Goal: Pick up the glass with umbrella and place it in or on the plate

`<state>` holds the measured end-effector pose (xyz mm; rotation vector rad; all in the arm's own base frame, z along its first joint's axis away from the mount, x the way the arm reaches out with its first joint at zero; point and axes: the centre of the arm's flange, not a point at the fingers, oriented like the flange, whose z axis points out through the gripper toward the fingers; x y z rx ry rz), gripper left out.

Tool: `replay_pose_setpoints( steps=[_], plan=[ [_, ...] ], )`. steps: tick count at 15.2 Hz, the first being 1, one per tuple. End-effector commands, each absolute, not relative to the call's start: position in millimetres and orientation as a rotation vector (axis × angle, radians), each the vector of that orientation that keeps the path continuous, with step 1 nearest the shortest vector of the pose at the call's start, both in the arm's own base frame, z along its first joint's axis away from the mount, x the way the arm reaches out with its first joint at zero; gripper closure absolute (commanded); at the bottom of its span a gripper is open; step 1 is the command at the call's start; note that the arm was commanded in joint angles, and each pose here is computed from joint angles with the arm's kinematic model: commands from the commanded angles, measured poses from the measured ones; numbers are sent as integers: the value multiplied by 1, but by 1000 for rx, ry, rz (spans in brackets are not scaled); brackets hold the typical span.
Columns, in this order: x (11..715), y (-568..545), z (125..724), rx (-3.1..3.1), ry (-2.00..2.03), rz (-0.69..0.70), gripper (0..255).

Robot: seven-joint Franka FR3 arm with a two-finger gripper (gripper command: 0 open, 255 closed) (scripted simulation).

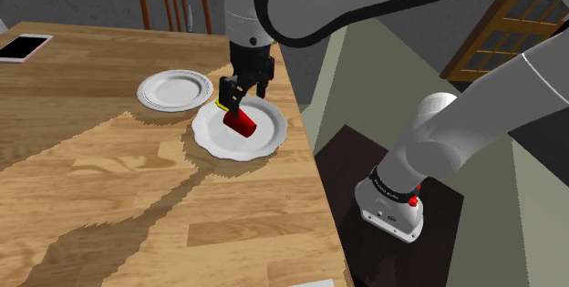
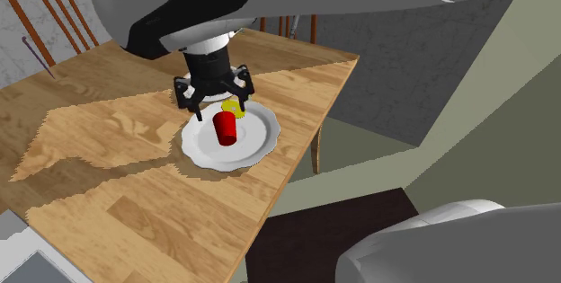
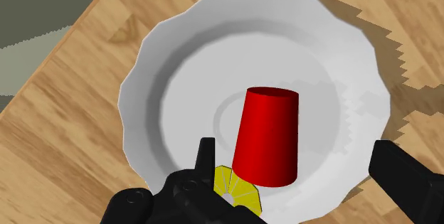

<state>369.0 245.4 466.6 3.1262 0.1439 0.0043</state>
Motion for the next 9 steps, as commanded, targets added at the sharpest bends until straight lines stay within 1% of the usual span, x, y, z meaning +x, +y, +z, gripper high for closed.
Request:
replay_pose_setpoints(
  steps=[1, 2, 9],
  plan=[
    [368, 246, 489, 3126, 144, 3, 0],
    [368, 246, 500, 3126, 144, 3, 0],
    [368, 246, 500, 3126, 144, 3, 0]
  ],
)
